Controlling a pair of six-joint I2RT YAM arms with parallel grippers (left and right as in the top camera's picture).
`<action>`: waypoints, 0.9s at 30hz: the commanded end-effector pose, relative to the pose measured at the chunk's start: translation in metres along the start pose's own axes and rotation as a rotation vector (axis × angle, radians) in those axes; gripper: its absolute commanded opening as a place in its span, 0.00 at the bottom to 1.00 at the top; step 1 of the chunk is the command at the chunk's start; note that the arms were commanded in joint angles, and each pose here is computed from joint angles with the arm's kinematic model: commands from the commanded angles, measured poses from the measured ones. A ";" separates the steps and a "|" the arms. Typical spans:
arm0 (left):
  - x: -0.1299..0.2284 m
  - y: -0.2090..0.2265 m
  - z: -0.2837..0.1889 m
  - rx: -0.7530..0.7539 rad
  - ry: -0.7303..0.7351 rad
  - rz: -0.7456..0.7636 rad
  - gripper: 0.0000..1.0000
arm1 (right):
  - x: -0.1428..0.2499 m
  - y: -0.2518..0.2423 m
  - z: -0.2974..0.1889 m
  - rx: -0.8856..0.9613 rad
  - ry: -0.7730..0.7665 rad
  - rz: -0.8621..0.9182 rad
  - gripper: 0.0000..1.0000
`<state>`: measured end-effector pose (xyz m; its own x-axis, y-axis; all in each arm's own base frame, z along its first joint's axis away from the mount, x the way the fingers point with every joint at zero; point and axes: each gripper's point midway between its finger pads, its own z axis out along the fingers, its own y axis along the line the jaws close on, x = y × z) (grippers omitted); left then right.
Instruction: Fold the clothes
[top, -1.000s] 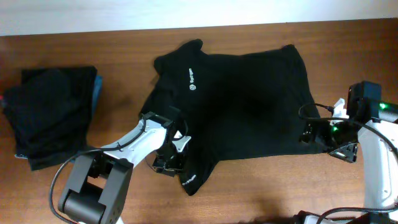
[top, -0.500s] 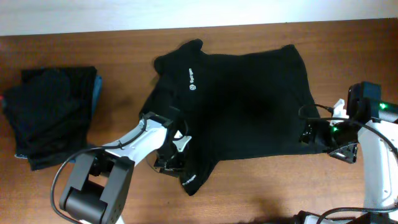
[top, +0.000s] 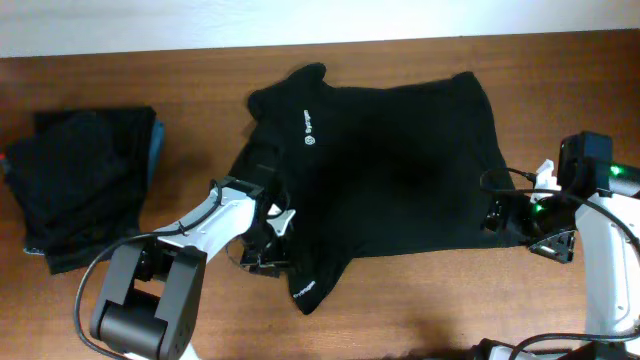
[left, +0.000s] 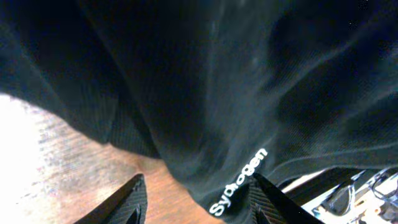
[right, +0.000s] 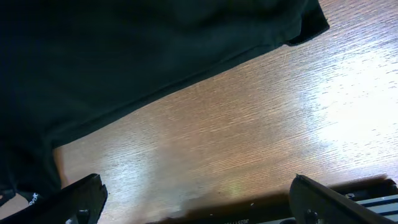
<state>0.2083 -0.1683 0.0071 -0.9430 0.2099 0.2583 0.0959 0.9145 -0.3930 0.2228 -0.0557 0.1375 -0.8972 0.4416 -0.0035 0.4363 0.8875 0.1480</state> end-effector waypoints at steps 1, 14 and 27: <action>-0.003 -0.005 0.003 0.037 0.008 -0.041 0.55 | 0.001 -0.004 0.001 0.013 0.002 -0.003 0.99; 0.000 -0.008 0.011 0.070 0.081 -0.075 0.10 | 0.001 -0.004 0.001 0.013 0.003 -0.013 0.99; -0.031 -0.019 -0.042 -0.033 -0.039 0.083 0.01 | -0.043 -0.003 0.005 0.016 -0.143 -0.028 1.00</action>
<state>0.2279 -0.1788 0.0276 -0.9270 0.2380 0.2900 0.1058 0.9075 -0.4066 0.2559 -0.0708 0.1387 -0.8914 0.4289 -0.1468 0.4097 0.9008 0.1440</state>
